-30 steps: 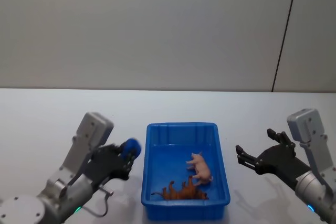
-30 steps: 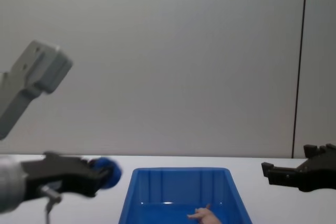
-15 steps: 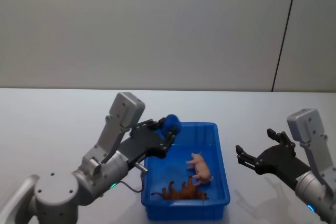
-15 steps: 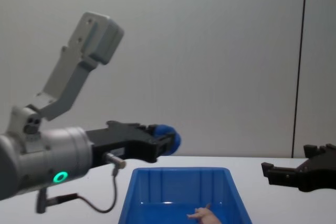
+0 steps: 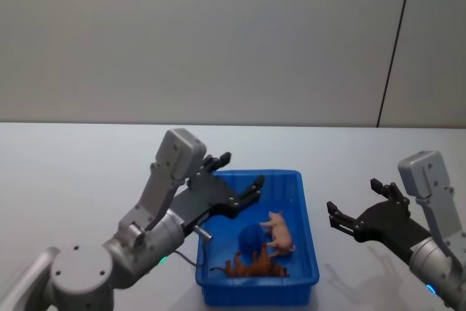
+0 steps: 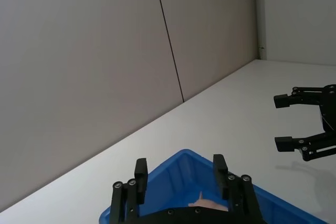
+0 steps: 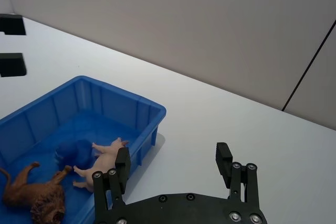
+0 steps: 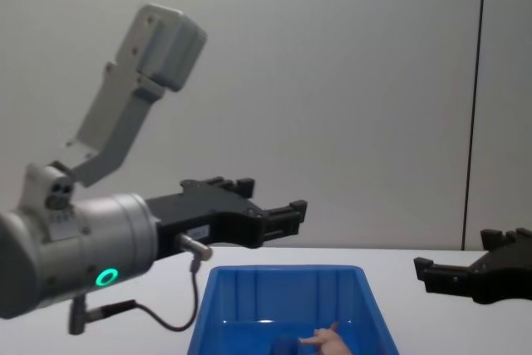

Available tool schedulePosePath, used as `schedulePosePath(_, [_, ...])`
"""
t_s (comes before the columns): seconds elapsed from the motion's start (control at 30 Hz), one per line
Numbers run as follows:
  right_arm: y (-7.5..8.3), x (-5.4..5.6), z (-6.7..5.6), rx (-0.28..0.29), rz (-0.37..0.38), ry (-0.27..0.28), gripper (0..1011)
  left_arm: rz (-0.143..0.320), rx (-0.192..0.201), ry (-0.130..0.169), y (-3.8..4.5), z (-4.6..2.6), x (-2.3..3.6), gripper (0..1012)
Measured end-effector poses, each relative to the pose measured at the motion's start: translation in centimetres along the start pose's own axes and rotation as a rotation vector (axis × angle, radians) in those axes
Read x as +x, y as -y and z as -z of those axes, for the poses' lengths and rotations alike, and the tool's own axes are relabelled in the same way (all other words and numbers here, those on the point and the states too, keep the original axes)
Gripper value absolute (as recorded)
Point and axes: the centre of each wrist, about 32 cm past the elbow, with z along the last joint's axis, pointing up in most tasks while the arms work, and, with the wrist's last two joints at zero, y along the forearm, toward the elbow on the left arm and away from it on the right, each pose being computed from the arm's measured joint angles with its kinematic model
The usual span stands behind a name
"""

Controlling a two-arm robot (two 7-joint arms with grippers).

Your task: Pick up the two dolls from the table and place them into the box.

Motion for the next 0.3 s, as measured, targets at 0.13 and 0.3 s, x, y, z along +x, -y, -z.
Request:
schedulePosePath(0.13, [0.0,0.0,0.0,0.000,0.000,0.000,1001,-0.025,-0.007,0.009,-1.17,-0.07,-0.10,875])
schedulePosePath(0.3, [0.0,0.0,0.0,0.000,0.000,0.000,1001,-0.043,-0.012,0.017,-2.13,-0.18,-0.21,988])
